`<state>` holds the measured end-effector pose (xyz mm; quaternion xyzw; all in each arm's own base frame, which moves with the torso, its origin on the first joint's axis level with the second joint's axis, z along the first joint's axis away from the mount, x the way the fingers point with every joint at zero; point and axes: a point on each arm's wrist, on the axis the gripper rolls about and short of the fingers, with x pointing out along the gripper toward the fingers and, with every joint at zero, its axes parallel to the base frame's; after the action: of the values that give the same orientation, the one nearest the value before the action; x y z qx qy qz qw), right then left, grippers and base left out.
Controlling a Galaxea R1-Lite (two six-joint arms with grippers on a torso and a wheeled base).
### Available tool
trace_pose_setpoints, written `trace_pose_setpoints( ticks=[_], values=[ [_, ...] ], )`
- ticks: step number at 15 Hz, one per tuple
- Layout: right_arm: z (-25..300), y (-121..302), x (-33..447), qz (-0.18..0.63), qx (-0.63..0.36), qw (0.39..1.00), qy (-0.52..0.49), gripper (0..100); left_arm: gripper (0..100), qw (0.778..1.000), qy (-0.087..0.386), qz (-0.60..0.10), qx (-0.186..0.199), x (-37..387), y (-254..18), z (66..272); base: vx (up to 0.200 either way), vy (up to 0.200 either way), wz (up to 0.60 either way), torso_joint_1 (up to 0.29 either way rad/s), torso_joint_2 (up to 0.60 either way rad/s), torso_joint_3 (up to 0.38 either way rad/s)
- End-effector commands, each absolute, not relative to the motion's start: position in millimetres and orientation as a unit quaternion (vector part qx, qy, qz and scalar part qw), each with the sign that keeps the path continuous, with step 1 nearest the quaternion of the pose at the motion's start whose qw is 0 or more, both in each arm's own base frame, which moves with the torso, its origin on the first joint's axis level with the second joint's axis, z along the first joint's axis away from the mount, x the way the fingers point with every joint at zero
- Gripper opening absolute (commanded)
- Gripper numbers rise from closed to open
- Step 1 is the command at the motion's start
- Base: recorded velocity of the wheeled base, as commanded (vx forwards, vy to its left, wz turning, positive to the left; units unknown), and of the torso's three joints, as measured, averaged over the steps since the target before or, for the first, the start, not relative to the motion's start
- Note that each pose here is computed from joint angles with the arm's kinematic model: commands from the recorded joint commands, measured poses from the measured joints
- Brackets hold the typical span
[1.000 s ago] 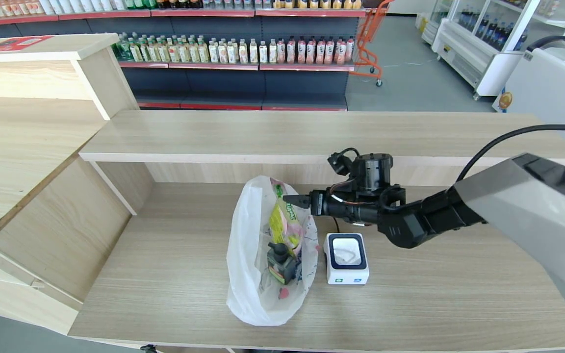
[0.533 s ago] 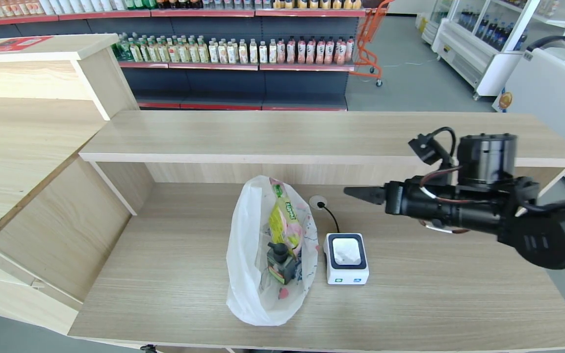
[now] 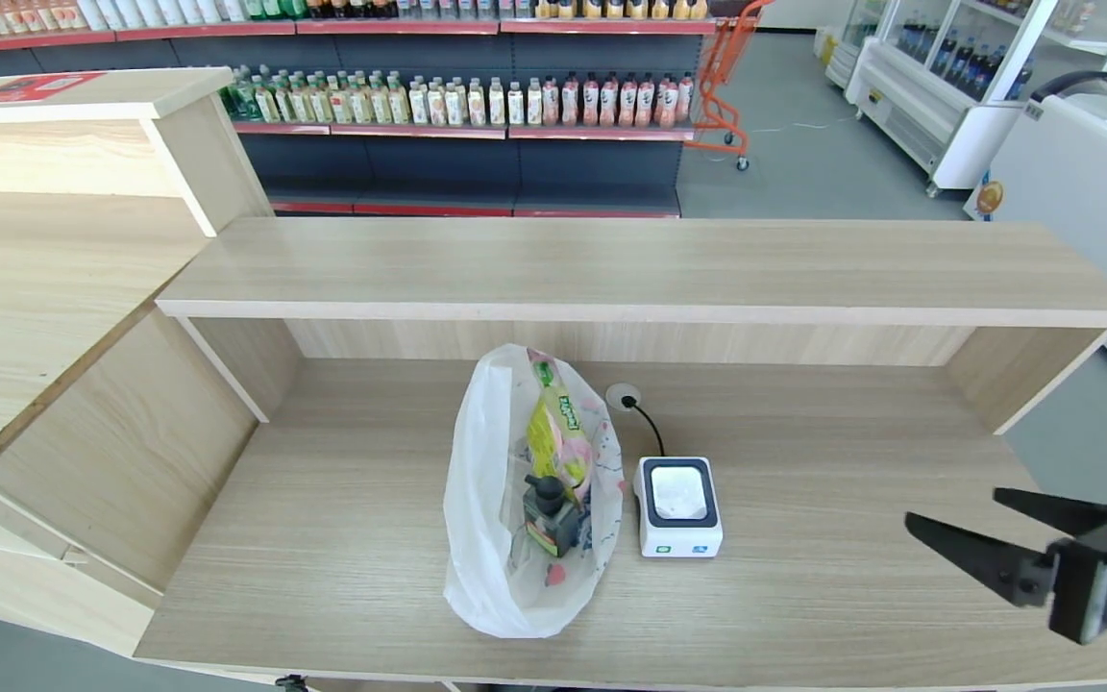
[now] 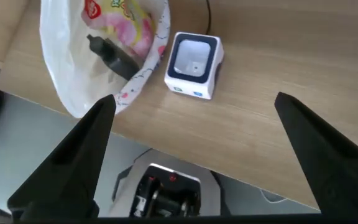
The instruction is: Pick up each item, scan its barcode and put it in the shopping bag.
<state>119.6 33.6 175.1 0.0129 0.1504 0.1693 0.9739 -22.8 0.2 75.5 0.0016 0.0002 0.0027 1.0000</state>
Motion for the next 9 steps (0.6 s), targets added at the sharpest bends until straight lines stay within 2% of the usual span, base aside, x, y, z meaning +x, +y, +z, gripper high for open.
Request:
trace_pose_setpoints(
  ticks=[1,2,5,9],
  values=[
    [130.6,3.7,32.3,0.054,-0.018,0.996,0.070,100,100,1.000,0.001,0.003,0.002,-22.7,0.2,75.5,0.000,0.000,0.00,0.000,0.00,0.000],
    [109.8,1.2,17.6,0.040,-0.026,0.997,0.059,100,100,1.000,0.001,0.003,0.002,-22.7,0.2,75.5,0.000,0.000,0.00,0.000,0.00,0.000],
    [80.3,-1.4,-15.1,-0.005,-0.042,0.999,0.034,100,100,1.000,0.001,0.003,0.002,-22.7,0.2,75.5,0.000,0.000,0.00,0.000,0.00,0.000],
    [80.0,-1.1,-22.0,-0.037,-0.038,0.999,-0.013,100,100,1.000,0.001,0.003,0.002,-22.7,0.2,75.5,0.000,0.000,0.00,0.000,0.00,0.000]
  ],
)
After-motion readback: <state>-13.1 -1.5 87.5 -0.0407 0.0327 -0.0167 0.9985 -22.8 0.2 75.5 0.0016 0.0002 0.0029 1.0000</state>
